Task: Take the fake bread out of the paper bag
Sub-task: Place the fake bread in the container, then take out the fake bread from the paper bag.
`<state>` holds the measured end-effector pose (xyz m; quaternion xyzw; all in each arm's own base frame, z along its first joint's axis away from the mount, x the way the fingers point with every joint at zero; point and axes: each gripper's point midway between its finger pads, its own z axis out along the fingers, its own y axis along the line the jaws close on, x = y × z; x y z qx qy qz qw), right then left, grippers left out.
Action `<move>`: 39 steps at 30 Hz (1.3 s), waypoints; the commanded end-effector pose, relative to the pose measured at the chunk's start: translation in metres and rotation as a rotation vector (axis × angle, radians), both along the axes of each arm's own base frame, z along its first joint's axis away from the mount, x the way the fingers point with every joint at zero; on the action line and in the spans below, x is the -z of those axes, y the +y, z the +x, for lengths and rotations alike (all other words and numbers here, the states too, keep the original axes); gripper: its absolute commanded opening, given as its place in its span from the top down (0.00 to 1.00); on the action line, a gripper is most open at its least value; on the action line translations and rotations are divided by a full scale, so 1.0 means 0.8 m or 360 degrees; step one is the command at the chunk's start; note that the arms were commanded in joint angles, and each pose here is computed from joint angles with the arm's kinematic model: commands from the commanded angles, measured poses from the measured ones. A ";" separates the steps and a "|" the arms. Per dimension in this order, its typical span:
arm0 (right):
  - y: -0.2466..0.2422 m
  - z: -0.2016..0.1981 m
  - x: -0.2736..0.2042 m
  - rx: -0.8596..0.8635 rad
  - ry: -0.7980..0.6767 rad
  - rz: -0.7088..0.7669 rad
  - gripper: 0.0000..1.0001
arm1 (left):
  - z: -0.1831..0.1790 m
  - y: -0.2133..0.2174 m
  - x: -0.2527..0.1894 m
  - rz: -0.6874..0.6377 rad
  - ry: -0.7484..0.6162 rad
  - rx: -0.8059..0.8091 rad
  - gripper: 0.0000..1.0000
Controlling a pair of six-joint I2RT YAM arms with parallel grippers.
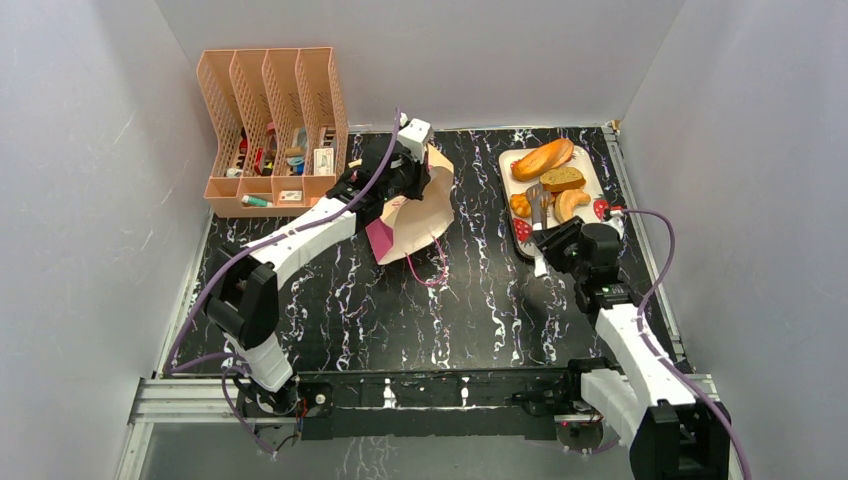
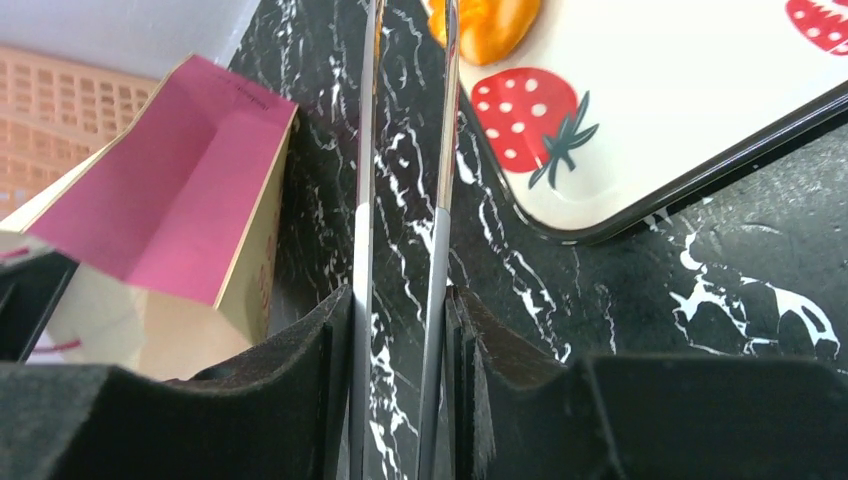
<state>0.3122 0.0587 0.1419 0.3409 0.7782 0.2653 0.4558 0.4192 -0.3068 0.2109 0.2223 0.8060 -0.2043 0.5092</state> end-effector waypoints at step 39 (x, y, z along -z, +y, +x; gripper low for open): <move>0.169 -0.130 -0.115 -0.1120 -0.0232 -0.0002 0.76 | 0.013 -0.036 -0.019 -0.0055 0.0002 0.0151 1.00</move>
